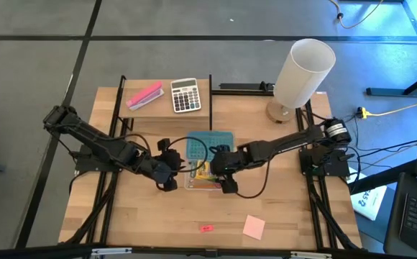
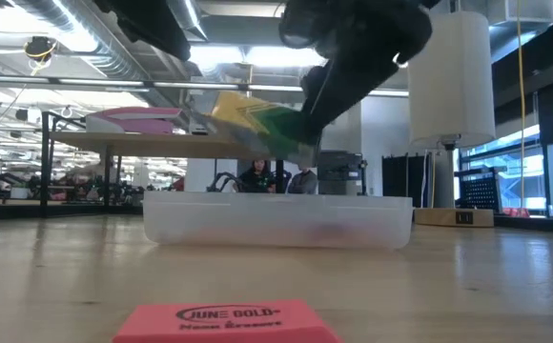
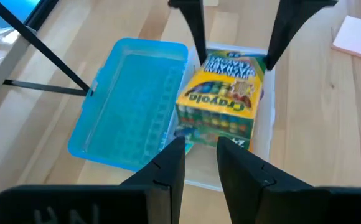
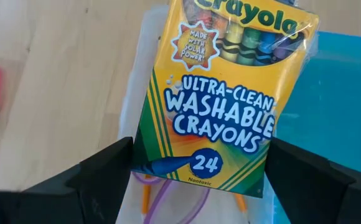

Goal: Pack school essentials
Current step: Put the yellow crayon box into the blue supply box

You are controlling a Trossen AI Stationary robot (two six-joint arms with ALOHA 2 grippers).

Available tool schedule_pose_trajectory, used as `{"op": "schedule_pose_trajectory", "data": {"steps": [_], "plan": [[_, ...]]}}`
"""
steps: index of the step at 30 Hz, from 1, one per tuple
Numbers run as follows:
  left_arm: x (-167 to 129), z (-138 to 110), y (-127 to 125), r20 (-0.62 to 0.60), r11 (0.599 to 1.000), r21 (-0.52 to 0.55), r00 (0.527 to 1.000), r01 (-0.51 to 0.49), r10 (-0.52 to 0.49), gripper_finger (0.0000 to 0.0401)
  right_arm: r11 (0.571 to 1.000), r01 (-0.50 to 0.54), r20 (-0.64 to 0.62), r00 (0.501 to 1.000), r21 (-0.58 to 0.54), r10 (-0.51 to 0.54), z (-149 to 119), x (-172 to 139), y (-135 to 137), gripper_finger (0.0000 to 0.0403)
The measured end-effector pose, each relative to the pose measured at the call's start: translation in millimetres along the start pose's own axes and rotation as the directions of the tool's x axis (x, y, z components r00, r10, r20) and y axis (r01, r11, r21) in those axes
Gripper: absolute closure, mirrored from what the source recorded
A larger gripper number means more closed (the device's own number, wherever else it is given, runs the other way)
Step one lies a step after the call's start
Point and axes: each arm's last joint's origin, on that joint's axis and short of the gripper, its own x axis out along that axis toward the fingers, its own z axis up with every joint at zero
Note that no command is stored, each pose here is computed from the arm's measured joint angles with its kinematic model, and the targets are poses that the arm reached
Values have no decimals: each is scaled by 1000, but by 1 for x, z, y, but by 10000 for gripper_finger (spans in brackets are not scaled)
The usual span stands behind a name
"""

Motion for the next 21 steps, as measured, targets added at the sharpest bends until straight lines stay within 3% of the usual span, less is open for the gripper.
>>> {"op": "schedule_pose_trajectory", "data": {"steps": [12,21], "plan": [[0,0,0,4,1000,-2,1000,4,-4,316,1000,-3,-71,997,17,4,-9,38,-13,61],[0,0,0,3,1000,-1,1000,3,-3,316,999,-48,-38,998,-2,48,-8,50,-13,61]]}}
